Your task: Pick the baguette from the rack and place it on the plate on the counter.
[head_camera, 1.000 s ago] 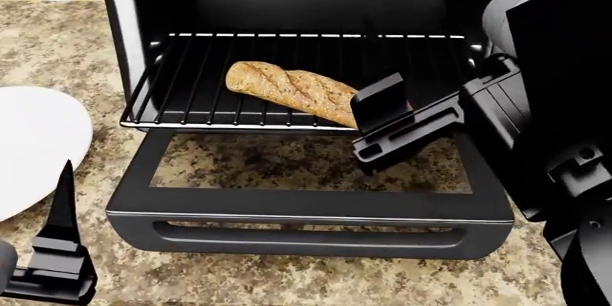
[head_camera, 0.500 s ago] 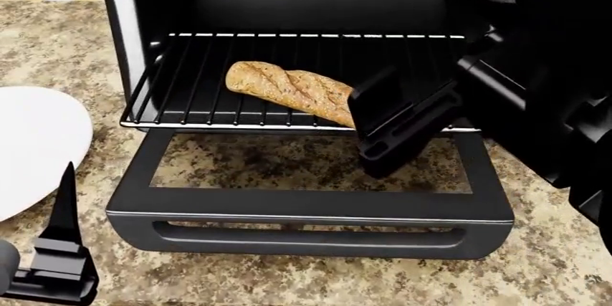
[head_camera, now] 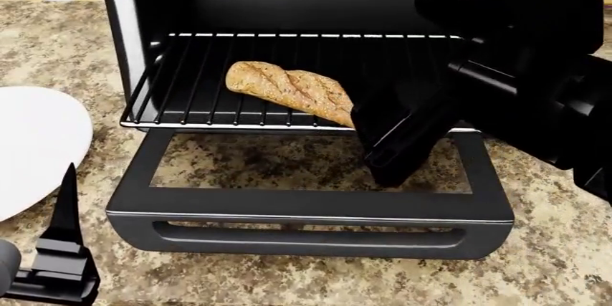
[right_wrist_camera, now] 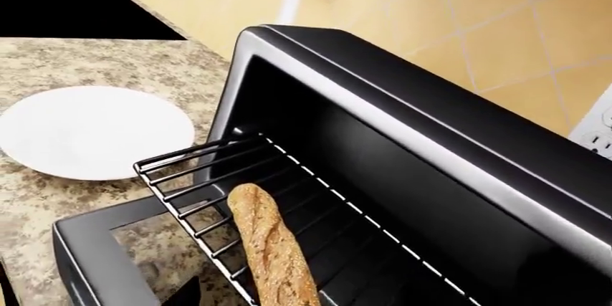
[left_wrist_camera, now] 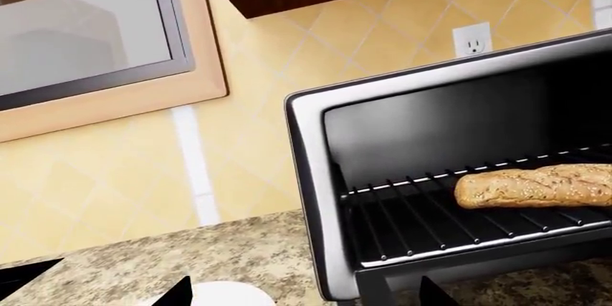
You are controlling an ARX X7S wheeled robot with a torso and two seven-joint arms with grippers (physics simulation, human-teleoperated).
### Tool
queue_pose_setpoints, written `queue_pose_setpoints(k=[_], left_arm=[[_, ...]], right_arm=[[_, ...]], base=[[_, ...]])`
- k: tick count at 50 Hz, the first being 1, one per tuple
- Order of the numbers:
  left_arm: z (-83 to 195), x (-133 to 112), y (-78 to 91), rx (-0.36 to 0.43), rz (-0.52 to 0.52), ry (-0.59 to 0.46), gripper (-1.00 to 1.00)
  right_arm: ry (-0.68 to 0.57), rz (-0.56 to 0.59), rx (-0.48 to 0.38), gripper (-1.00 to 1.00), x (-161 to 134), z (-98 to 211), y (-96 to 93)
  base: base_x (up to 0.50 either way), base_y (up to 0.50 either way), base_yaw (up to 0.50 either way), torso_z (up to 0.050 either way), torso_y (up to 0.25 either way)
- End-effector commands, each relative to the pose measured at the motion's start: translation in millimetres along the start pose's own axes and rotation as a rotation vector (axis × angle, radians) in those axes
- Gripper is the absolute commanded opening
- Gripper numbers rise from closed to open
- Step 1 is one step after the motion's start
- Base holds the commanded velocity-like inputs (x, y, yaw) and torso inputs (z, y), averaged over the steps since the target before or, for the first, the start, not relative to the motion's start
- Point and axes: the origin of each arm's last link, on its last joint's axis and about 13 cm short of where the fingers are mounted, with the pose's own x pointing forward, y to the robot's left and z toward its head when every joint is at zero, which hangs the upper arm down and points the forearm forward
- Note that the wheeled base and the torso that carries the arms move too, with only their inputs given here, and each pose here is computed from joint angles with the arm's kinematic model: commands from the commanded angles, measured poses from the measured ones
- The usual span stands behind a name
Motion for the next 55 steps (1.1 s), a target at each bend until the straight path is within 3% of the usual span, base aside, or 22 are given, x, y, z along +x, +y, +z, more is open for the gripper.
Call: queue_pose_setpoints(k=[1,16,55], left_arm=[[3,4,1.0,-0.032,-0.007,-0.018,1.0],[0,1,1.5,-0.037,-0.004,-0.015,1.0],[-1,0,2.5,-0.042,0.0,-0.006,1.0]], right_arm=[[0.018,0.043,0.015,1.0,8,-5,-5.6],[0.053,0.041,0.024,1.0,16,-11,-17.0],[0.116,0.088,0.047,1.0,47,-26,-25.9]], base=[[0.0,0.0,0.0,0.0,0.0],[0.0,0.0,0.0,0.0,0.0],[0.0,0.0,0.0,0.0,0.0]])
